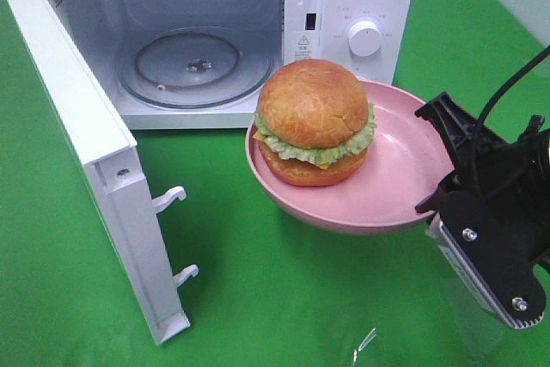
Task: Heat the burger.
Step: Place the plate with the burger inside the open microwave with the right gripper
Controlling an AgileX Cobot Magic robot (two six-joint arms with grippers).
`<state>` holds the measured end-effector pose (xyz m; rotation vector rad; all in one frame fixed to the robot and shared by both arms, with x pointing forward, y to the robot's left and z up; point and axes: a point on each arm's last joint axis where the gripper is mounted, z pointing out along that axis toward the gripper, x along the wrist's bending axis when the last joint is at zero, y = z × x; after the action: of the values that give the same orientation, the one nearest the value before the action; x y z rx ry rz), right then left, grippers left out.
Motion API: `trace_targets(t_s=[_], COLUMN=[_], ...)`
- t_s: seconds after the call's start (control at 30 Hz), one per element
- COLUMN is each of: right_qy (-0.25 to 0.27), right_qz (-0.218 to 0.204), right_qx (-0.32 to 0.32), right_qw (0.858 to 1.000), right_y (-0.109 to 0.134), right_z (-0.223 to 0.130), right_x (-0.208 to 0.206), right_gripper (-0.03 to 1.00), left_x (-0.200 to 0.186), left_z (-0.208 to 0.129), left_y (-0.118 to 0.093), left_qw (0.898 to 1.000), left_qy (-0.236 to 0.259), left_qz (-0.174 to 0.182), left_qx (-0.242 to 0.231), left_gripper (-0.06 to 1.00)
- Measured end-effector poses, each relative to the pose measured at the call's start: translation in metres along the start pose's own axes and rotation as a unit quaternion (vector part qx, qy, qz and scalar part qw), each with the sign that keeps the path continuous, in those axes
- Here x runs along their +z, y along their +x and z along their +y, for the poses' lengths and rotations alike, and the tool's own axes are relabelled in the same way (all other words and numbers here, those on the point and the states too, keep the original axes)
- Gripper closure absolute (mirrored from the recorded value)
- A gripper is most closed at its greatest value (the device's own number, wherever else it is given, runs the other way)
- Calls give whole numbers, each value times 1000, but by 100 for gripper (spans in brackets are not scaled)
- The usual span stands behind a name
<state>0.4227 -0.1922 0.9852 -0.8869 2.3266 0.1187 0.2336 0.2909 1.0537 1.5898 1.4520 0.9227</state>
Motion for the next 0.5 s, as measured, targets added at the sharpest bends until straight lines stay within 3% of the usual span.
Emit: trace_targets(t_s=[0.27, 0.5], right_qy=[-20, -22], right_qz=[-5, -4], right_qx=[-22, 3], right_qw=[1000, 1000], right_y=[-3, -3], right_z=[14, 16], right_x=[-1, -1], right_gripper=[89, 89], left_x=[0, 0], left_z=[0, 0], left_y=[0, 0], left_qw=[1000, 1000], left_qy=[0, 0], left_qz=[0, 0], left_qx=[0, 0], left_gripper=[-5, -5])
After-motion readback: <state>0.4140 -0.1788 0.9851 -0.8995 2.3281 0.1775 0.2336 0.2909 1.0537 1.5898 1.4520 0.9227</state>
